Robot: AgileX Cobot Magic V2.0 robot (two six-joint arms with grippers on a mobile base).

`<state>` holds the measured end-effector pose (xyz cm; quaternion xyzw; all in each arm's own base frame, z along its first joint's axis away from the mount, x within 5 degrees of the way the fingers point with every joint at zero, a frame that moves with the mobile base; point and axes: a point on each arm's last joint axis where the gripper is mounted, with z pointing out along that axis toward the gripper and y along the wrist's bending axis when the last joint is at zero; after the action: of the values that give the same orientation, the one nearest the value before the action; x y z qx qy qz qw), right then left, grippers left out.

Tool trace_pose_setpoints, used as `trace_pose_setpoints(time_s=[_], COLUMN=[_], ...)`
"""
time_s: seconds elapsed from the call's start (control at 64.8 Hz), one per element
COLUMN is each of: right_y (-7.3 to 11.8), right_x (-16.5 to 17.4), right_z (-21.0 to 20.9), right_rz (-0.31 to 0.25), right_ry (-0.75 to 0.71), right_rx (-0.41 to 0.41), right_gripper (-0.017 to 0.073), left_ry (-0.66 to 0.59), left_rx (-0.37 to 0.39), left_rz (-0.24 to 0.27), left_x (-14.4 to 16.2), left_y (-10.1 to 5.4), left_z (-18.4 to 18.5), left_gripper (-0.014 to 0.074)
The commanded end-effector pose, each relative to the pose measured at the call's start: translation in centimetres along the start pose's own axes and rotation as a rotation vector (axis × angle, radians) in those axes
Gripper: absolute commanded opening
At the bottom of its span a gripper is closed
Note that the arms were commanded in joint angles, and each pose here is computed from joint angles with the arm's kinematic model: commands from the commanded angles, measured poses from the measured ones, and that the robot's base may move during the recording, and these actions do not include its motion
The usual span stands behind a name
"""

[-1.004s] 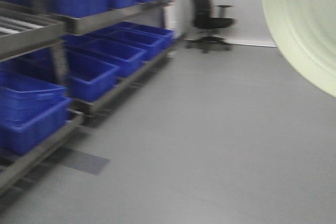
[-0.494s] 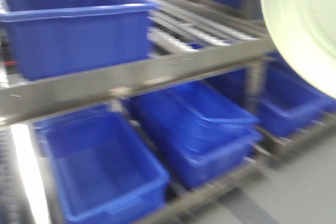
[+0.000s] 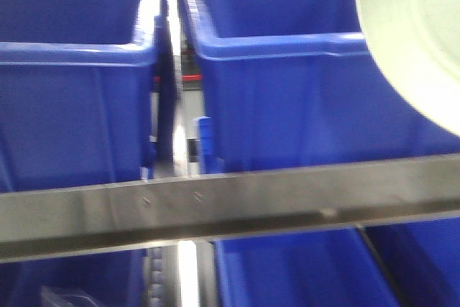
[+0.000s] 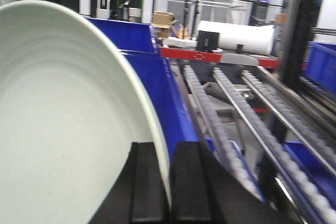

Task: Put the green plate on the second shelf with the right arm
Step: 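Approach the shelf of blue bins holding the plate in the right gripper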

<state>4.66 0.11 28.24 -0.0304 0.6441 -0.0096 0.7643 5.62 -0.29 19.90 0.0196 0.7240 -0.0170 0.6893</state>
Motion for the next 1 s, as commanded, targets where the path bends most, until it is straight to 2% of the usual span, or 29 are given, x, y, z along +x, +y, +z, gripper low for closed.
trace_pose_setpoints(time_s=[0.0,0.988], right_y=[-0.03,-0.03], right_x=[-2.05,-2.05], right_z=[-0.07,-0.07], right_rz=[0.005,0.005], right_ry=[-0.131,-0.131], right_rx=[0.001,0.001], right_gripper=[0.0057,0.0057], left_ry=[-0.059,-0.059], left_rx=[0.004,0.004], left_rz=[-0.016,-0.016], left_x=[0.55,0.55], left_y=[-0.02,-0.02], left_z=[0.1,0.1], left_gripper=[0.013,0.013])
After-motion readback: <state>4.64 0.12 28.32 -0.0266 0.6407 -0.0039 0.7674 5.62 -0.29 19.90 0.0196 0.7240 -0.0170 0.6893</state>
